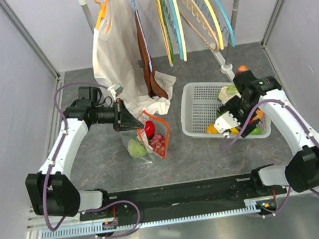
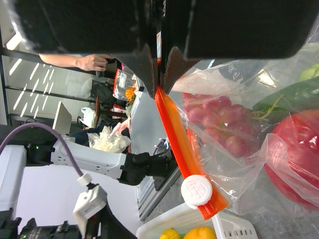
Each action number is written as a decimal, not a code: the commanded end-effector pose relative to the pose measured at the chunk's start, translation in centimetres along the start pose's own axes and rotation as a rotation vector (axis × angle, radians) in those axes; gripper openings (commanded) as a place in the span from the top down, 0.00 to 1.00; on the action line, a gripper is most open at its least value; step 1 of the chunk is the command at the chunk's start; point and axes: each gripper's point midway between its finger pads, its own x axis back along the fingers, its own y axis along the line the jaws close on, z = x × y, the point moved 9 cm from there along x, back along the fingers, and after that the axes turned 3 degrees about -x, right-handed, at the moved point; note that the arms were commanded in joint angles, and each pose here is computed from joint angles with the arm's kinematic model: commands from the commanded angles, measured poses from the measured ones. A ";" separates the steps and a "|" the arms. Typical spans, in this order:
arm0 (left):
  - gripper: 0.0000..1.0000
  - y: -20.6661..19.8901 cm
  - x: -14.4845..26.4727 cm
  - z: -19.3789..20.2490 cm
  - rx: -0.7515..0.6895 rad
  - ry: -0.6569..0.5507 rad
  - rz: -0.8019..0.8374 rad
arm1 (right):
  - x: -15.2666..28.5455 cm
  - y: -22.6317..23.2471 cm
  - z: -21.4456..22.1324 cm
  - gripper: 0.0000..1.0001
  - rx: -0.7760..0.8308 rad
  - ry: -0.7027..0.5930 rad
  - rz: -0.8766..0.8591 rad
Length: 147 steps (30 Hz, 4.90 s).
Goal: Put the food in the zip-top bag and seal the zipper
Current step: Pick up the fake fruit from the bin, then place the fake fruit in the zipper food storage bag.
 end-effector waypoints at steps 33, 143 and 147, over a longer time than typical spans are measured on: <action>0.98 -0.1 0.1 -0.6 -0.048 -0.018 0.003 | -7.2 0.2 -0.3 0.08 0.523 0.044 -0.178; 0.98 -0.4 2.7 -1.2 0.004 -0.078 0.111 | 4.0 -7.9 -23.0 0.15 -1.106 -0.824 -0.003; 0.98 -0.2 2.6 -1.4 0.014 -0.082 0.099 | 2.2 -5.6 -22.3 0.35 -1.108 -0.841 -0.011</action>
